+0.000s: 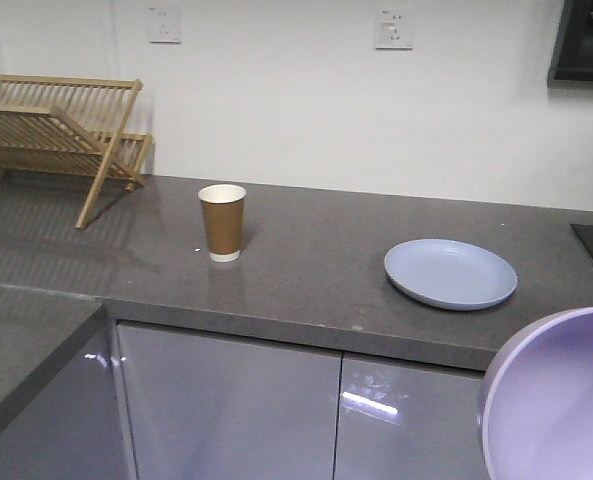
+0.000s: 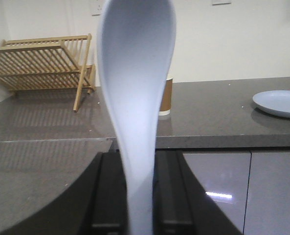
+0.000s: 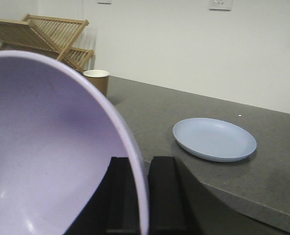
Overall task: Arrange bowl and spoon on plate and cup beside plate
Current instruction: 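Drive the base, holding spoon and bowl, to the pale blue plate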
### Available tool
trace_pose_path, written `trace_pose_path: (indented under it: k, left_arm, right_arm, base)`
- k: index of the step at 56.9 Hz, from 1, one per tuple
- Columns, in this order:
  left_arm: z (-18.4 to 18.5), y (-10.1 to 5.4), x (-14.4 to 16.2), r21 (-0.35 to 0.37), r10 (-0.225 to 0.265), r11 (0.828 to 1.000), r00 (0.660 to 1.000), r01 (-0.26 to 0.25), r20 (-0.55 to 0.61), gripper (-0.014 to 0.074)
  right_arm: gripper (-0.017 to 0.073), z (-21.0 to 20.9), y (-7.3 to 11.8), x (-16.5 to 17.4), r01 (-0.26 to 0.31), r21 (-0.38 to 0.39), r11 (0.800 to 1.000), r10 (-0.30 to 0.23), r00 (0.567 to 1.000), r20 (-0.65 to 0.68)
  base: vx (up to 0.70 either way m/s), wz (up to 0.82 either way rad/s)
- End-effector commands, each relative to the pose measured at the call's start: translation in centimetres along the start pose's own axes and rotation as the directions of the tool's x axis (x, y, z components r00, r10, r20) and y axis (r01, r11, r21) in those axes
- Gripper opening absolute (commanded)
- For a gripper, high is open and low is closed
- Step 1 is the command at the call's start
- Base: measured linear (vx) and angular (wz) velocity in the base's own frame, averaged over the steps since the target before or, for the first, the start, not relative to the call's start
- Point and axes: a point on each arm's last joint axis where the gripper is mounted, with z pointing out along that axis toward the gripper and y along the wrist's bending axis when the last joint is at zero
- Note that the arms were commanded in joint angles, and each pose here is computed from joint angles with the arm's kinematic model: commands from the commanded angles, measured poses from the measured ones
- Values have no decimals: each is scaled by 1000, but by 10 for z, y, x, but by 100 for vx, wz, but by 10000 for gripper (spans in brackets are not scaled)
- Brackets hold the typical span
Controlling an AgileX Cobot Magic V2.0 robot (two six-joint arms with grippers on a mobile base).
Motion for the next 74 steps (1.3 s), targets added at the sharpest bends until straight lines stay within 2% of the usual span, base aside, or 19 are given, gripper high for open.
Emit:
trace_pose_path:
  k: [1, 74]
  left_arm:
    - [0, 0, -14, 6, -2, 1000, 996, 2, 92, -6]
    - [0, 0, -14, 6, -2, 1000, 996, 2, 92, -6]
  right_arm:
    - [-8, -1, -4, -12, -19, 34, 999, 18, 999, 50]
    - [-8, -1, -3, -12, -19, 33, 999, 18, 999, 50]
  base:
    - [30, -40]
    - [37, -14]
